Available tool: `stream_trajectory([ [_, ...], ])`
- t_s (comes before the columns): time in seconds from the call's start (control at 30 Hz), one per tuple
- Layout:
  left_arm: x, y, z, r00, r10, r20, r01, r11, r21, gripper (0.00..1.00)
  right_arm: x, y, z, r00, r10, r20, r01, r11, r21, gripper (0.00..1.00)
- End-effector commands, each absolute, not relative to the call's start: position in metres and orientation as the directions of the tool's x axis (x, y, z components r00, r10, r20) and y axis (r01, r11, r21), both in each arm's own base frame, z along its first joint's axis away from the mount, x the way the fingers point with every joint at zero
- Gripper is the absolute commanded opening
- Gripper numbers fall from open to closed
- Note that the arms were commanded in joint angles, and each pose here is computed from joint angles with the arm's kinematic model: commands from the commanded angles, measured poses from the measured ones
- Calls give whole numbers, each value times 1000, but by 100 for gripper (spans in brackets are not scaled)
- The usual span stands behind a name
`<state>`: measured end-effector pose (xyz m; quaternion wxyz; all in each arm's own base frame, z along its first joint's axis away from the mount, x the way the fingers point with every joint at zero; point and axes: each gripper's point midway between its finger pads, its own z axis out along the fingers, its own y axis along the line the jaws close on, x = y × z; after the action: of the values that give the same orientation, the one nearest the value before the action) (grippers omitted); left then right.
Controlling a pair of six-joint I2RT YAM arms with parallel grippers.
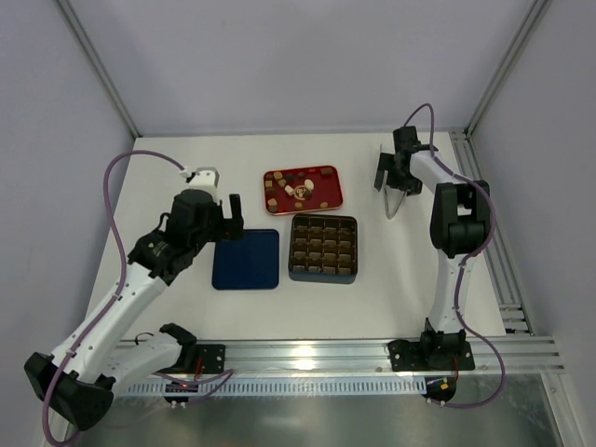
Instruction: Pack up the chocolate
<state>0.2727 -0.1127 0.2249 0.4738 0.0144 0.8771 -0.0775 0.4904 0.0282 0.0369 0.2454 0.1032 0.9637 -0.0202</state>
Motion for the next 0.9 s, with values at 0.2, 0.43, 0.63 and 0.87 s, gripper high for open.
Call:
stream_trajectory([
  [0.2,277,-112,227,-541,-28,-840,102,990,-99,100,503,29,39,-841,205,-500,219,975,32,85],
  [0.43,277,-112,226,-545,-27,-838,100,990,-97,100,501,29,35,-844,205,-495,221,975,26,81],
  [0.63,278,-112,225,-547,-26,-837,101,990,-97,100,503,29,33,-847,201,-491,218,976,24,77],
  [0.87,278,-113,224,-549,-24,-836,104,990,-96,100,502,27,31,-861,199,-469,220,975,9,72],
])
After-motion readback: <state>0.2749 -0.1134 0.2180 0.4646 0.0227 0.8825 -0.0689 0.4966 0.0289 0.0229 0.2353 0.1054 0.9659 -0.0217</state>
